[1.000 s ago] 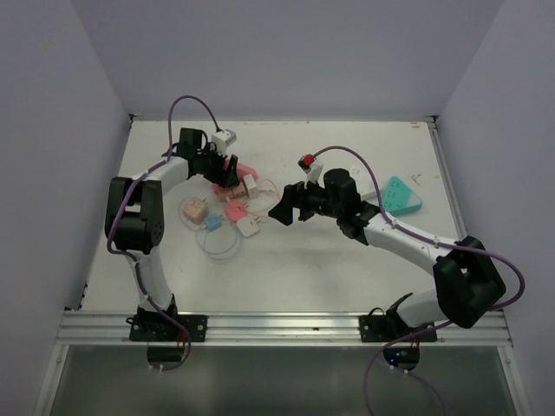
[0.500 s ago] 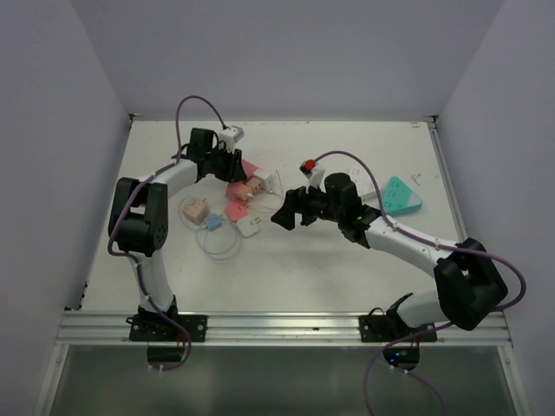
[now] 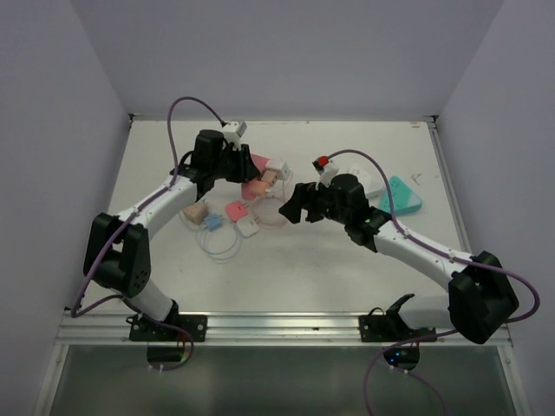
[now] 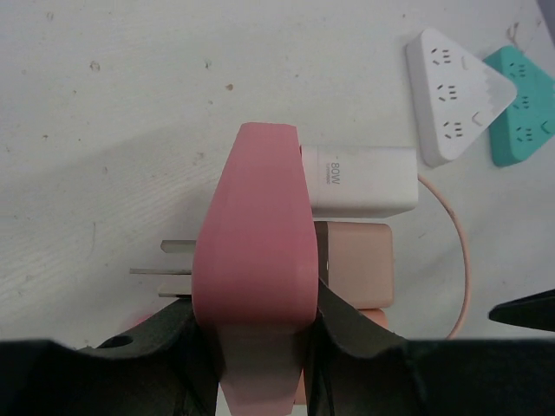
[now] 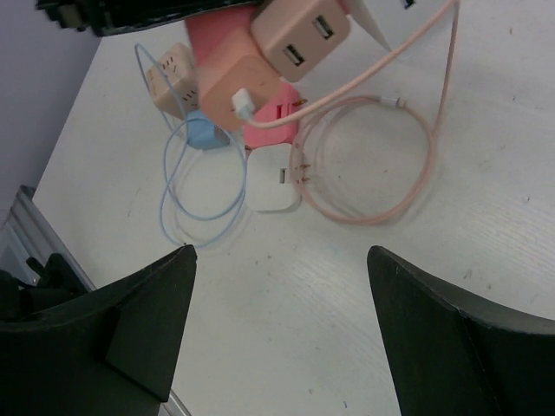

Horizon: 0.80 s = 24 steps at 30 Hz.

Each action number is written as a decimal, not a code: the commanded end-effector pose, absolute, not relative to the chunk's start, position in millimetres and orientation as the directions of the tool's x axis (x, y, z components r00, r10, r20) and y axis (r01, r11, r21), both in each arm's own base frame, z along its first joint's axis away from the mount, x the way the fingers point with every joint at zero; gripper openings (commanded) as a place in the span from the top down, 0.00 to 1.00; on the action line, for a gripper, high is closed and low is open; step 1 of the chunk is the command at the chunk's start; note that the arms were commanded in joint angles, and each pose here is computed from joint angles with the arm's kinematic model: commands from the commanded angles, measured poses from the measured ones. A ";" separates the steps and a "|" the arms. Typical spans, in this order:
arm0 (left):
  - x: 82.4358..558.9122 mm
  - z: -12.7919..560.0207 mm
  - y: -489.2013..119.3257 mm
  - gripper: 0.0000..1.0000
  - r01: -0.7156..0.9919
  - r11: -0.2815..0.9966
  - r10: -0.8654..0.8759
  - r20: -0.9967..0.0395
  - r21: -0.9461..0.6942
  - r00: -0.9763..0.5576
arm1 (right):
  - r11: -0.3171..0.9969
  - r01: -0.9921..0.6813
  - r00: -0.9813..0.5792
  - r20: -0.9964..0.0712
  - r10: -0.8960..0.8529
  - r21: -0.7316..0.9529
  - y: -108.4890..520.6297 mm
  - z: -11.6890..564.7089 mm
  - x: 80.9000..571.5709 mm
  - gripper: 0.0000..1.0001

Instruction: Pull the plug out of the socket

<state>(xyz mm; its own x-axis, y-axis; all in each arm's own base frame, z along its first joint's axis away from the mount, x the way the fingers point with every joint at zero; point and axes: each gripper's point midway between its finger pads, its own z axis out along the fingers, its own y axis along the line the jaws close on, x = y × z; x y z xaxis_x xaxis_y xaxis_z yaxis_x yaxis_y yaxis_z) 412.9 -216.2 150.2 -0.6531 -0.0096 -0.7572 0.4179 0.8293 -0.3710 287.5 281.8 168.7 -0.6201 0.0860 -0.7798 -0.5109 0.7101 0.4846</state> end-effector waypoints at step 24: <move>370.8 246.9 -191.0 1.00 0.268 0.885 -0.275 -0.891 -0.382 -0.361 | 0.566 -0.290 -0.703 -0.573 0.422 0.772 367.1 218.1 292.7 0.25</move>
<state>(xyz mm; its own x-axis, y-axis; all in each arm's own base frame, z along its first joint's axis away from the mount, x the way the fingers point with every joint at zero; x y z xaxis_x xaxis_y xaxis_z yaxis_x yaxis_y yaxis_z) 357.6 -185.3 186.9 -0.5267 -0.1889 -0.8288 0.2139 0.9142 -0.3443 278.6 352.6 188.6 -0.7403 0.3479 -0.5753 -0.2822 0.6159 0.7356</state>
